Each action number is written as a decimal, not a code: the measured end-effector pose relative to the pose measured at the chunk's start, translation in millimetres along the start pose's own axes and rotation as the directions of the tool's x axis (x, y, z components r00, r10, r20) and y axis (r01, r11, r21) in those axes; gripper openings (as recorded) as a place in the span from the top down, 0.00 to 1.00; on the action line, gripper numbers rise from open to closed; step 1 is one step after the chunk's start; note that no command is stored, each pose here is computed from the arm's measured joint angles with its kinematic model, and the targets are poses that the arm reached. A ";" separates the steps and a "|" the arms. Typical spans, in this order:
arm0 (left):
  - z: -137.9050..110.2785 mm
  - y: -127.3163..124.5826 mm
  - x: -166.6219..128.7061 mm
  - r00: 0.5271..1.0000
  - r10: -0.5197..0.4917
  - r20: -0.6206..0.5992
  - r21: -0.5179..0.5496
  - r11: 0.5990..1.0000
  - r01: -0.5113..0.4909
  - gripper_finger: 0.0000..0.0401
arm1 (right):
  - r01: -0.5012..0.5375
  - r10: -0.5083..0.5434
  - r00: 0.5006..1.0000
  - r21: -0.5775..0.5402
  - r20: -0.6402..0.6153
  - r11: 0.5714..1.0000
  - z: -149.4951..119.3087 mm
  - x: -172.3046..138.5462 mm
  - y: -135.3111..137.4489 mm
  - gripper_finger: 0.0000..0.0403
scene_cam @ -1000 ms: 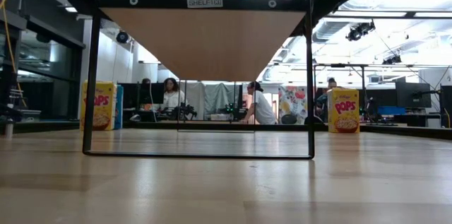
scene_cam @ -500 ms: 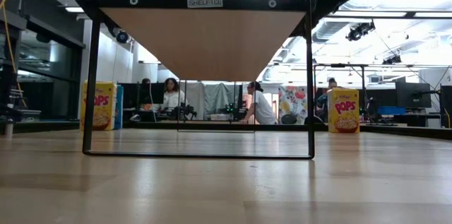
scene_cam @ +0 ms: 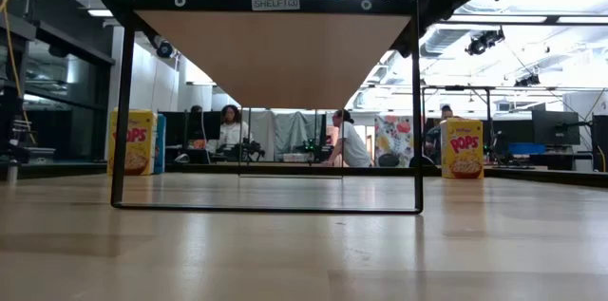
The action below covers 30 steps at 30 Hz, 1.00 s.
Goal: Stack cereal on shelf
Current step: Put the right blue cereal box on the shelf, then adjust the red cereal box on the shelf
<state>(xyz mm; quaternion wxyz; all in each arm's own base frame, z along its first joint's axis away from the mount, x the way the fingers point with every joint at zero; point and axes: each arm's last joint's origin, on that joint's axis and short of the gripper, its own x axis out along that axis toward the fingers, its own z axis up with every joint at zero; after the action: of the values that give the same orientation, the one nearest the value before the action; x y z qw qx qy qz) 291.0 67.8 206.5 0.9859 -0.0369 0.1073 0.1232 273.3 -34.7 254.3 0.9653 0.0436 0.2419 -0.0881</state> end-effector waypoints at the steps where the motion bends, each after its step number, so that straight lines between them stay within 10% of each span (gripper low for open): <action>1: -0.1 0.0 0.0 1.000 0.000 -0.001 0.000 1.000 0.000 1.00 | -0.001 0.001 1.000 -0.001 -0.004 1.000 -0.7 1.2 0.1 1.00; 17: 30.9 -4.3 -52.3 0.998 0.034 -0.055 0.045 0.998 -0.032 1.00 | 0.028 -0.027 1.000 -0.030 0.006 0.999 -3.1 13.7 0.9 1.00; 23: 28.0 -5.9 -81.7 0.975 0.219 -0.032 0.116 0.970 -0.214 1.00 | 0.028 -0.028 1.000 -0.029 0.004 0.999 -3.4 13.7 0.9 1.00; 30: 8.9 12.1 -96.1 0.848 0.528 0.032 0.069 0.846 -0.529 1.00 | 0.028 -0.028 1.000 -0.028 0.004 0.999 -3.4 13.7 0.8 1.00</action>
<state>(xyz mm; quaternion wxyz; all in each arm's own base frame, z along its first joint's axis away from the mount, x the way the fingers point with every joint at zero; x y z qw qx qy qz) 198.8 57.8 235.8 0.9152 0.0317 0.1122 0.3859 283.8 -35.5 244.9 0.9649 0.0264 0.2421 -0.0983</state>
